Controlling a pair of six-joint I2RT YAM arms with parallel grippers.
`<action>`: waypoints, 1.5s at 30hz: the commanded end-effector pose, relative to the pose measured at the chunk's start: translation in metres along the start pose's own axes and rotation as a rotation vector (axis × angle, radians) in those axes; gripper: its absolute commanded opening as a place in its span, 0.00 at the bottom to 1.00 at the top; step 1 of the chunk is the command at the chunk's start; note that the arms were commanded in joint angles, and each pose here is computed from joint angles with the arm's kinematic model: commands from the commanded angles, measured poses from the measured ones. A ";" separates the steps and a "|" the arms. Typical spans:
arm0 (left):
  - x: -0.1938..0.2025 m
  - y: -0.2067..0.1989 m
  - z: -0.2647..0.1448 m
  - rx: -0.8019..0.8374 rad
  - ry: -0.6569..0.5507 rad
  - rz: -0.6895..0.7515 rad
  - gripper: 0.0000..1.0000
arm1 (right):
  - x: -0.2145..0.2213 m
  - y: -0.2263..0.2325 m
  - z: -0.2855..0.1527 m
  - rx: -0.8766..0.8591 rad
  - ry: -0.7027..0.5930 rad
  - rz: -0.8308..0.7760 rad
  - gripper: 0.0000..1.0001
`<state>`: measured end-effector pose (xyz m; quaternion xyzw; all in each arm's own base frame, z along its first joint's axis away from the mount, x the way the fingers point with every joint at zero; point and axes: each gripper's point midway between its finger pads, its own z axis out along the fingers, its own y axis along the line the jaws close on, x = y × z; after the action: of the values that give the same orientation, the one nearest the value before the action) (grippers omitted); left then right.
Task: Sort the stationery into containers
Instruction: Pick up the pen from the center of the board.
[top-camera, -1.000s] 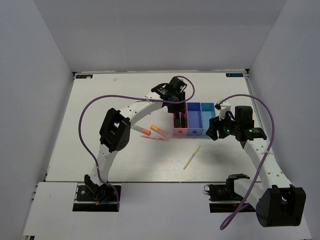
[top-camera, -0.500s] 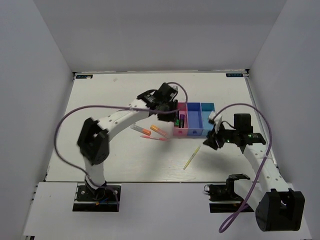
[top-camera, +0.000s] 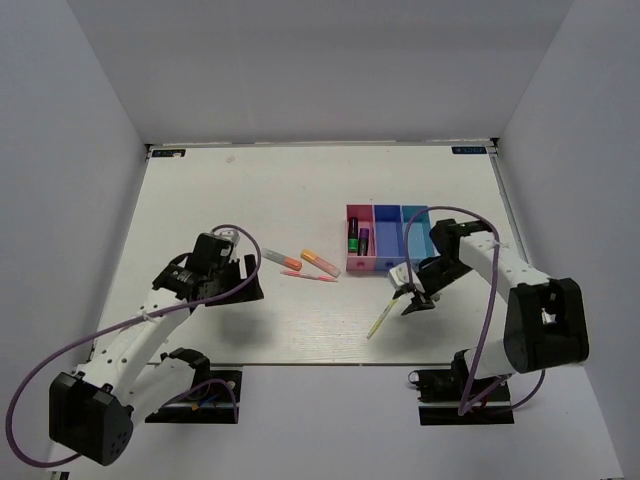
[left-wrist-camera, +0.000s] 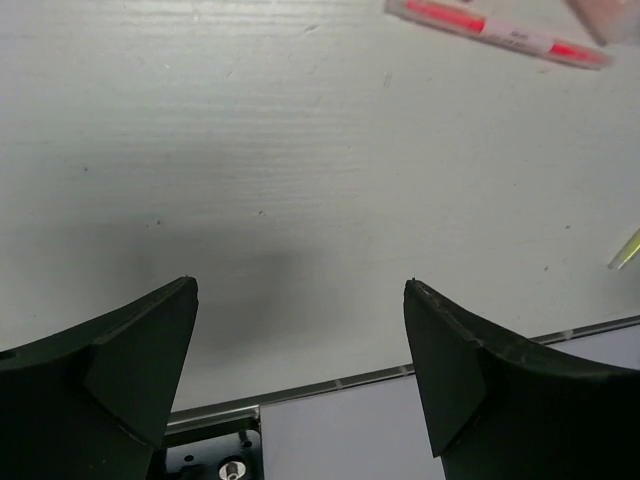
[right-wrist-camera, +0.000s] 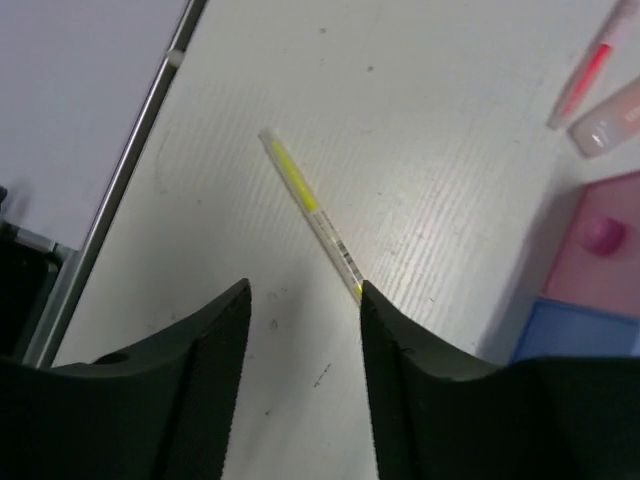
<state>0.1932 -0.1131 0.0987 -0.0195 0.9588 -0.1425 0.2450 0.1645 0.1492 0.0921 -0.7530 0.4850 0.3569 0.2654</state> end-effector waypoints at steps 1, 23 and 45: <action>-0.009 -0.004 -0.003 0.072 -0.047 0.001 0.94 | 0.015 -0.003 0.012 -0.075 0.082 -0.280 0.49; -0.012 -0.008 -0.014 0.175 -0.066 -0.065 0.94 | 0.067 -0.018 0.058 -0.184 0.287 -0.305 0.31; -0.008 -0.011 -0.011 0.192 -0.042 -0.075 0.94 | 0.031 0.029 0.048 -0.280 0.276 -0.050 0.00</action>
<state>0.1946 -0.1154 0.1134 -0.0417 0.9369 -0.2294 0.2603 0.1517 0.1569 0.0171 -0.8701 0.3891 0.2812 0.1115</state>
